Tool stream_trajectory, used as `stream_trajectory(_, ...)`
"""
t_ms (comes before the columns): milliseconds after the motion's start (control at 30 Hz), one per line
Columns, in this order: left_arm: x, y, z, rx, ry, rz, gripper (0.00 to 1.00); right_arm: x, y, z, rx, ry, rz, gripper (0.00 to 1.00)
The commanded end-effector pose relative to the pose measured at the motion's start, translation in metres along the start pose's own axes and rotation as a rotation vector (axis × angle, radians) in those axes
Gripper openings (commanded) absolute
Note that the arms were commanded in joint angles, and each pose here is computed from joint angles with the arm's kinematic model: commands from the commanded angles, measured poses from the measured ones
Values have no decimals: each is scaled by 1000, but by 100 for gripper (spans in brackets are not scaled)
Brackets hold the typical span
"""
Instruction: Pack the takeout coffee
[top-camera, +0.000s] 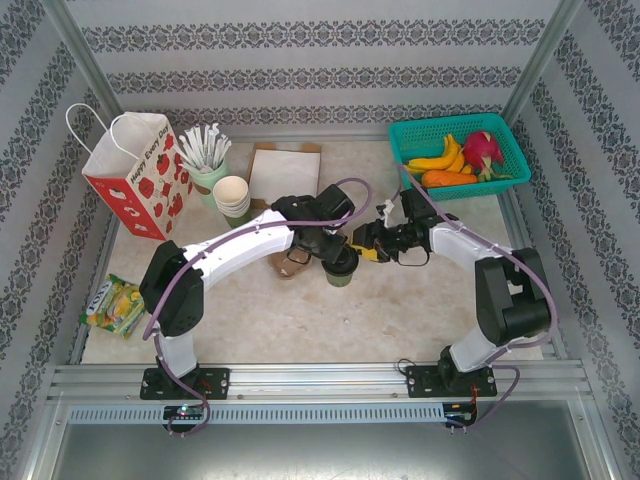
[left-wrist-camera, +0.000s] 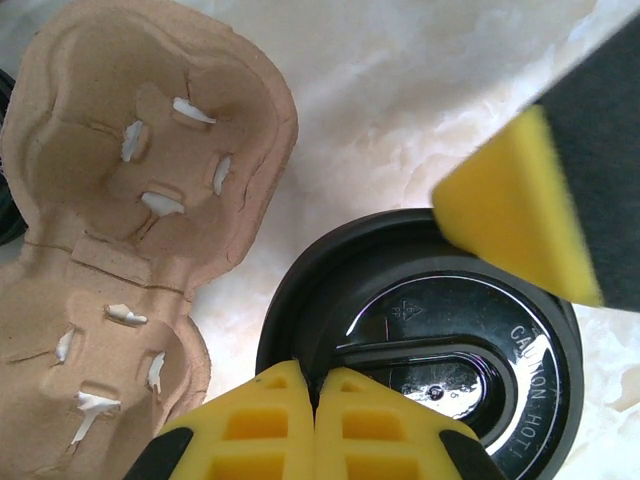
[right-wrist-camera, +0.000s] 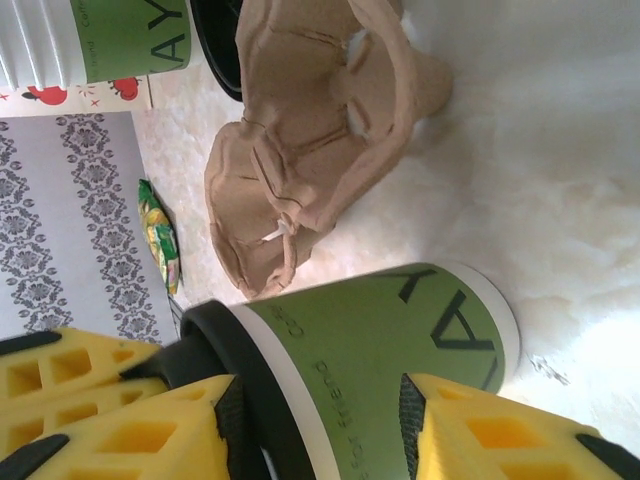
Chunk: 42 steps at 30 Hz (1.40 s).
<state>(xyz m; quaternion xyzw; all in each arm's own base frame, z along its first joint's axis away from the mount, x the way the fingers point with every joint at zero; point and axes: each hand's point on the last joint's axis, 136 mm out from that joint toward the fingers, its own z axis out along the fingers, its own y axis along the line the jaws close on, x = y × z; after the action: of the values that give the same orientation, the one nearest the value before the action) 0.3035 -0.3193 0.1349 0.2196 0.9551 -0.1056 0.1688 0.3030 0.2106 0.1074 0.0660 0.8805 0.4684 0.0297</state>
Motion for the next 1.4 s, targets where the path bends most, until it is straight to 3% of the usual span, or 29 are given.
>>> stream_trajectory(0, 22, -22, 25, 26, 88, 30, 0, 22, -13, 23, 54, 100, 50, 48)
stream_trajectory(567, 10, -20, 13, -35, 53, 23, 0, 15, -5, 43, 71, 115, 17, 51)
stream_trajectory(867, 8, -11, 5, -80, 34, -1, 0, -12, -2, 5, 123, -72, 2, 64)
stream_trajectory(1200, 5, -9, 1, -93, 22, -37, 0, -20, -18, -41, 196, -267, 34, 74)
stream_trajectory(1300, 2, -5, -2, -116, 9, -64, 0, -18, -20, -51, 218, -320, 27, 82)
stream_trajectory(1367, 1, -4, -2, -124, 5, -86, 0, -18, -19, -59, 229, -363, 9, 98)
